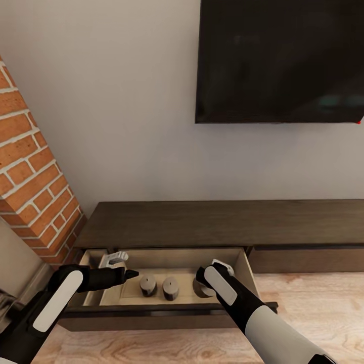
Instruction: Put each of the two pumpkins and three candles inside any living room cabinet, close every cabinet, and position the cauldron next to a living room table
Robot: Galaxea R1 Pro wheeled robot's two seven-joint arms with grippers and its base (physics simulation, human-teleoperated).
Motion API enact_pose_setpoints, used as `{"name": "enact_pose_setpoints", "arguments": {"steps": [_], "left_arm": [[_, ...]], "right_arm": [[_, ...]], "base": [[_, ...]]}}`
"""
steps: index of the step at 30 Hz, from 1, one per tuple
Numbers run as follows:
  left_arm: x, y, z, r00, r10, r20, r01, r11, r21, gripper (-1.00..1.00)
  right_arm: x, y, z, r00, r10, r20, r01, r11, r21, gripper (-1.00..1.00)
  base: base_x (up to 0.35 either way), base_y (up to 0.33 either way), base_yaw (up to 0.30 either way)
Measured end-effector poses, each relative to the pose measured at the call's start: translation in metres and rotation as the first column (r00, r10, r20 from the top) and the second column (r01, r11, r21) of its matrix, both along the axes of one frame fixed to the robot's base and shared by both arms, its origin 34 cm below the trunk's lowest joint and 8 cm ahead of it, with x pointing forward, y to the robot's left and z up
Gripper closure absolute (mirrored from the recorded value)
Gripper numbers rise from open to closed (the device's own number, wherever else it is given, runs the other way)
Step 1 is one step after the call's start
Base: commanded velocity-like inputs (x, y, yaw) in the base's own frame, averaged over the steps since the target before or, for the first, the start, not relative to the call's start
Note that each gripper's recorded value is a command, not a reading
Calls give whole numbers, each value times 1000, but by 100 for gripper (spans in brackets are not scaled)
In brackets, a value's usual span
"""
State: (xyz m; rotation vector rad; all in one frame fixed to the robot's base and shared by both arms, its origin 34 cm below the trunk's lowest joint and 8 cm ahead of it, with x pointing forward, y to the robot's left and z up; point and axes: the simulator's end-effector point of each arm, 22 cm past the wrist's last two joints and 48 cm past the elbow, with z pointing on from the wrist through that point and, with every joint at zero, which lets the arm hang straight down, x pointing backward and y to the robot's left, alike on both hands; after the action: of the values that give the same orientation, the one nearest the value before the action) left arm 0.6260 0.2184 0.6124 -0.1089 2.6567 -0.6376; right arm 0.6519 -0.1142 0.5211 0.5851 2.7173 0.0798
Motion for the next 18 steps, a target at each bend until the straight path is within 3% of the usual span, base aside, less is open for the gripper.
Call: {"name": "enact_pose_setpoints", "arguments": {"steps": [9,18], "left_arm": [[-3,0,-18,1000,0,0,0,1000,1,-100],[-6,0,-36,1000,0,1,0,1000,1,-100]], "right_arm": [[5,-7,-15,999,-3,41,5,999,-37,100],[3,-8,-32,999,-2,47,4,999,-42,100]], "base": [[0,0,0],[0,0,0]]}}
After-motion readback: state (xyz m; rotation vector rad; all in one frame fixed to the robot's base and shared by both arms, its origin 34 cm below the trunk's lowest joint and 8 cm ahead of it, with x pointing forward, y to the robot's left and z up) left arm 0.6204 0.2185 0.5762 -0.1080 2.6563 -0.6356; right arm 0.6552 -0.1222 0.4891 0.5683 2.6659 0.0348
